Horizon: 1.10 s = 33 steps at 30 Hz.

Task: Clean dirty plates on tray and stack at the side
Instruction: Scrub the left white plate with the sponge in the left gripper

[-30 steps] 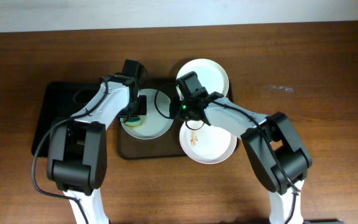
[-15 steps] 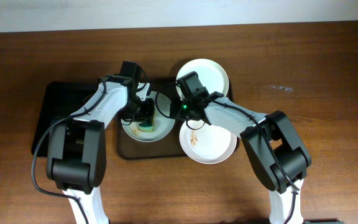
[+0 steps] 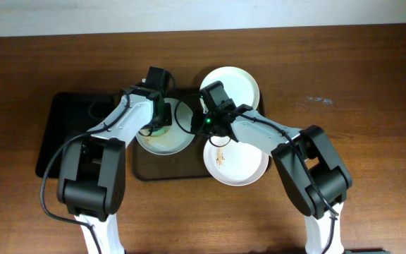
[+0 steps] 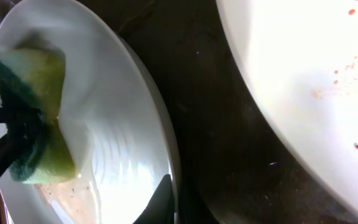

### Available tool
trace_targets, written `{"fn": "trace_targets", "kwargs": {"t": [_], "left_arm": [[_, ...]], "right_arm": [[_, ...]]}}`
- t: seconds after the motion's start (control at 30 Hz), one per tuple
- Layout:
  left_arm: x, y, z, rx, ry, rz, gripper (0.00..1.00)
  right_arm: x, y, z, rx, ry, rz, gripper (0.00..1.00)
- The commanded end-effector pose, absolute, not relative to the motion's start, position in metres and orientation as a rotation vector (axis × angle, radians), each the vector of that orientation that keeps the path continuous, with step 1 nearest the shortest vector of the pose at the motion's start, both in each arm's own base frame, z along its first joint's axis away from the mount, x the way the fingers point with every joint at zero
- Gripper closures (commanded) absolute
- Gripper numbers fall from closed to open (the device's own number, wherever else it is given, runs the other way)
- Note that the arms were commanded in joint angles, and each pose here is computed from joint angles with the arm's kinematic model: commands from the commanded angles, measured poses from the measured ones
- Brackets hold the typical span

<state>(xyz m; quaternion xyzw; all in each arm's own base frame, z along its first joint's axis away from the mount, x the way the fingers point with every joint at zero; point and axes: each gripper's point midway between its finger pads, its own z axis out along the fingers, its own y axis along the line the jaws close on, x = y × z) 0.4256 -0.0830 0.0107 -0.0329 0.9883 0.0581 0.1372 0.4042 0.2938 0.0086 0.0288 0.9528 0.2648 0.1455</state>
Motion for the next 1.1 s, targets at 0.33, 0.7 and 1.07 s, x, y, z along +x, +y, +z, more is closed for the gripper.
{"fn": "trace_targets", "kwargs": {"t": [0.33, 0.7, 1.07], "left_arm": [[0.367, -0.064, -0.005, -0.109, 3.15, 0.302, 0.99], [0.41, -0.134, -0.021, -0.036, 2.96, -0.14, 0.99], [0.475, -0.089, 0.086, -0.214, 2.847, -0.154, 0.99]], "right_arm": [[0.405, 0.291, 0.004, 0.079, 2.754, 0.75, 0.96], [0.404, 0.292, 0.004, 0.076, 2.758, 0.758, 0.96], [0.403, 0.293, 0.004, 0.074, 2.762, 0.766, 0.96]]}}
